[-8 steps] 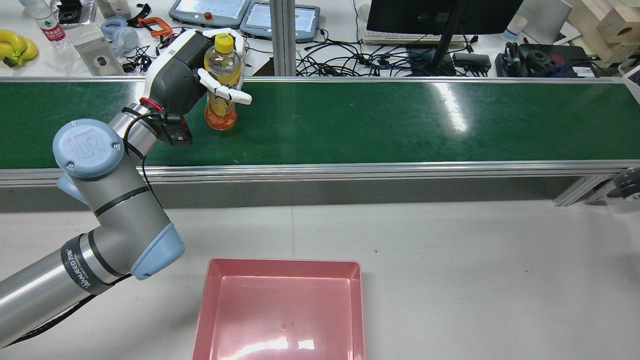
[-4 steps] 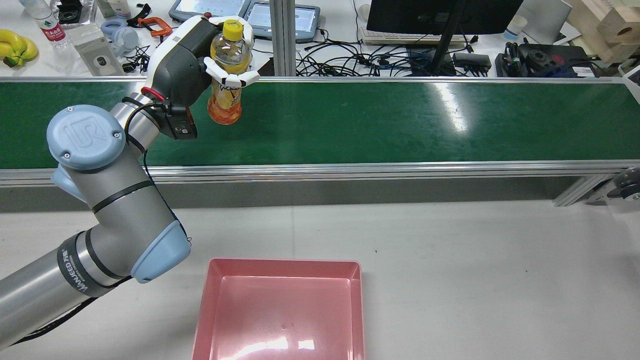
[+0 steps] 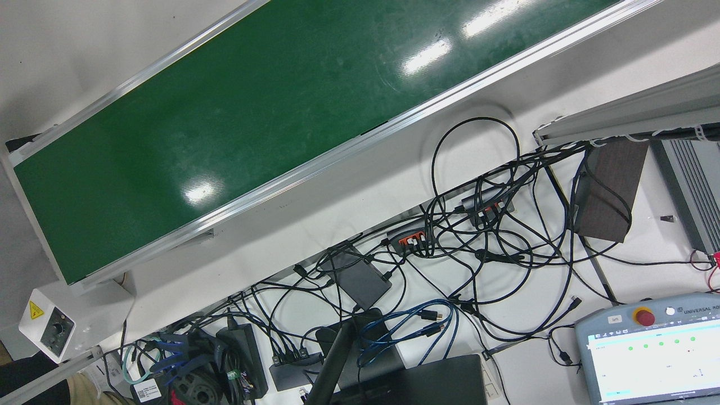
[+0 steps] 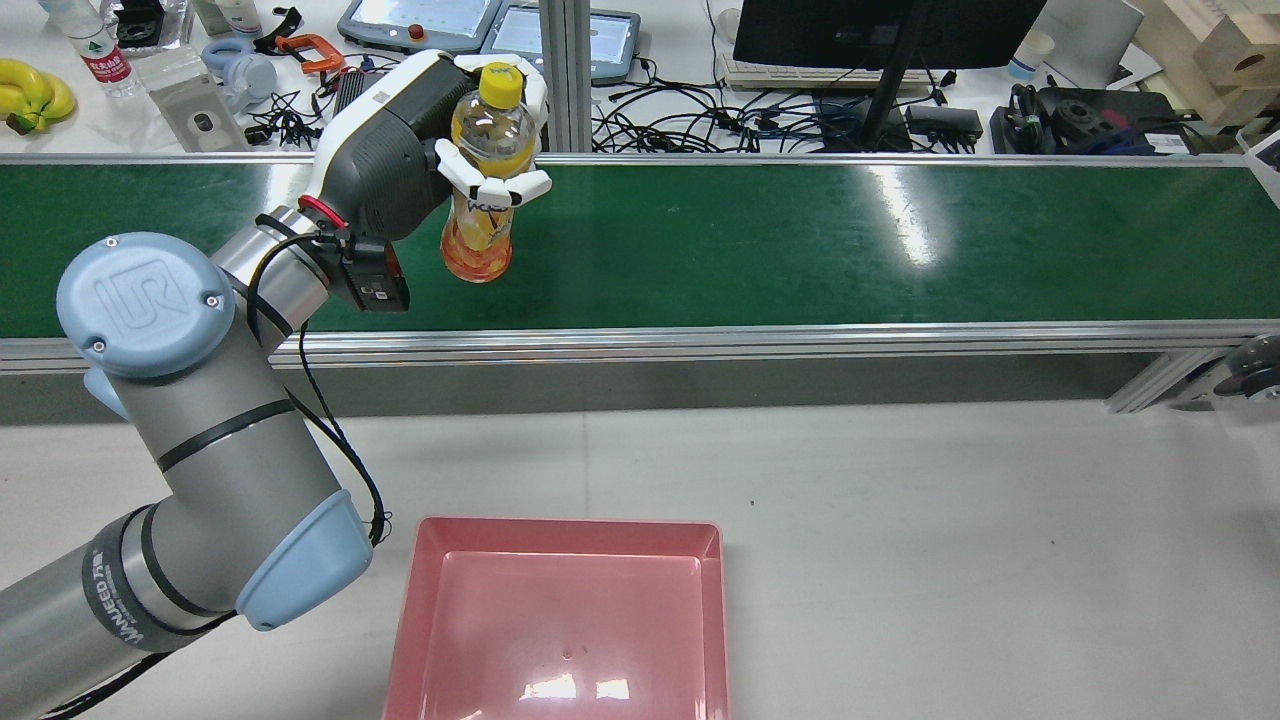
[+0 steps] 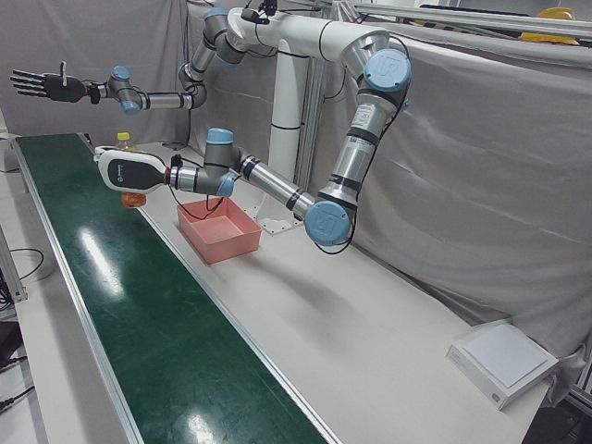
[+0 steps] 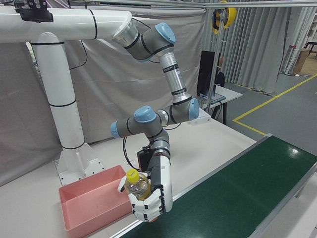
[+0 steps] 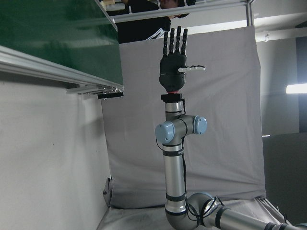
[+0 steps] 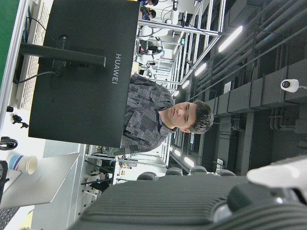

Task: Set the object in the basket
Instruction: 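Lift the bottle off the belt and carry it over the pink tray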

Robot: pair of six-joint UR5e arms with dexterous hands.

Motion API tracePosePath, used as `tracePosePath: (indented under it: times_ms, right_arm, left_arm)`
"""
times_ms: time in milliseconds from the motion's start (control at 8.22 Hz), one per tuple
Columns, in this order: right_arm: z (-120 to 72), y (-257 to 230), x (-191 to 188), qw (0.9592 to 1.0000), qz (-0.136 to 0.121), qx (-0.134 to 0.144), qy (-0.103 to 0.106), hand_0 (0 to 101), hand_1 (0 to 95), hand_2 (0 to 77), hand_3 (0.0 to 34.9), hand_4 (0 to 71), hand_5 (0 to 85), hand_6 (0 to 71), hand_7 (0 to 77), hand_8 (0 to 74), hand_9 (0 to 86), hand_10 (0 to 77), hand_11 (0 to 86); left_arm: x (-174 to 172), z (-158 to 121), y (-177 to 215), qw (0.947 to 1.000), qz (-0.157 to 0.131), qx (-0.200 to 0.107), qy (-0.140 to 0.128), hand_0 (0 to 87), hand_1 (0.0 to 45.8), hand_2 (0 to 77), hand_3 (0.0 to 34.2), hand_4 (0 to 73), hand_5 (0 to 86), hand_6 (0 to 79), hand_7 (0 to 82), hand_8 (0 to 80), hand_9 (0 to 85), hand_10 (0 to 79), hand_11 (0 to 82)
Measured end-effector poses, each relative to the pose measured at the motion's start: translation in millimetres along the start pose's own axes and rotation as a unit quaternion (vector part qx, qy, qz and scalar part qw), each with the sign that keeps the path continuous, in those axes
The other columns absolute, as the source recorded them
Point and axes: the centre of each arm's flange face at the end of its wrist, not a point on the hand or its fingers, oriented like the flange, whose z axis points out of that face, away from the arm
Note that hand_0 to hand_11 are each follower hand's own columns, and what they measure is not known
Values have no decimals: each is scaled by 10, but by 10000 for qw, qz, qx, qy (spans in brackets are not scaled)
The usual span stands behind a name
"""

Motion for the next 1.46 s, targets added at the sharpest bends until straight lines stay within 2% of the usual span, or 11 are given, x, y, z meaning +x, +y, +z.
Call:
tracePosePath:
  times_ms: [243, 365, 608, 730, 852, 974, 1095, 1217, 1339, 1460]
  right_arm:
    - [0, 0, 0, 10000, 1, 1, 0, 3, 0, 5, 0, 0, 0, 0, 5, 0, 0, 0, 0]
    - [0, -2, 0, 10000, 1, 2, 0, 3, 0, 5, 0, 0, 0, 0, 5, 0, 0, 0, 0]
    - [0, -4, 2, 10000, -2, 4, 2, 1, 0, 5, 0, 0, 0, 0, 5, 0, 0, 0, 0]
    - [0, -3, 5, 10000, -3, 3, 5, 1, 0, 5, 0, 0, 0, 0, 5, 0, 0, 0, 0]
    - [1, -3, 7, 10000, -4, 3, 6, 1, 0, 5, 0, 0, 0, 0, 5, 0, 0, 0, 0]
    - [0, -7, 7, 10000, -3, 7, 7, 1, 0, 5, 0, 0, 0, 0, 5, 0, 0, 0, 0]
    - [0, -8, 8, 10000, -3, 8, 8, 2, 0, 5, 0, 0, 0, 0, 5, 0, 0, 0, 0]
    - [0, -10, 9, 10000, -4, 10, 8, 2, 0, 5, 0, 0, 0, 0, 5, 0, 0, 0, 0]
    - [-1, -11, 9, 10000, -5, 11, 8, 2, 0, 5, 0, 0, 0, 0, 5, 0, 0, 0, 0]
    - [0, -11, 8, 10000, -6, 11, 6, 2, 0, 5, 0, 0, 0, 0, 5, 0, 0, 0, 0]
  left_arm:
    - [-223, -298, 384, 9987, 75, -287, -407, 744, 0, 436, 0, 507, 562, 584, 600, 654, 595, 605, 573]
    - [-353, -493, 545, 9974, 31, -437, -578, 742, 0, 387, 0, 507, 562, 584, 600, 654, 595, 605, 573]
    - [-721, -855, 776, 9931, -5, -683, -955, 744, 0, 387, 0, 507, 562, 584, 600, 654, 595, 605, 573]
    - [-961, -1004, 840, 9903, 17, -775, -1152, 742, 5, 289, 0, 507, 562, 584, 600, 654, 595, 605, 573]
    - [-1200, -1132, 911, 9864, 28, -920, -1364, 742, 5, 289, 0, 507, 562, 584, 600, 654, 595, 605, 573]
    - [-1398, -1244, 956, 9819, 46, -1079, -1556, 769, 5, 71, 0, 507, 562, 584, 600, 654, 595, 605, 573]
    - [-1511, -1340, 920, 9790, 56, -1193, -1652, 769, 5, 71, 0, 507, 562, 584, 600, 654, 595, 605, 573]
    - [-1549, -1451, 797, 9779, 64, -1229, -1690, 794, 5, 5, 0, 507, 562, 584, 600, 654, 595, 605, 573]
    - [-1517, -1603, 656, 9775, 86, -1223, -1715, 794, 0, 5, 0, 507, 562, 584, 600, 654, 595, 605, 573]
    - [-1447, -1707, 596, 9776, 93, -1233, -1704, 794, 0, 5, 0, 453, 595, 584, 600, 654, 595, 605, 573]
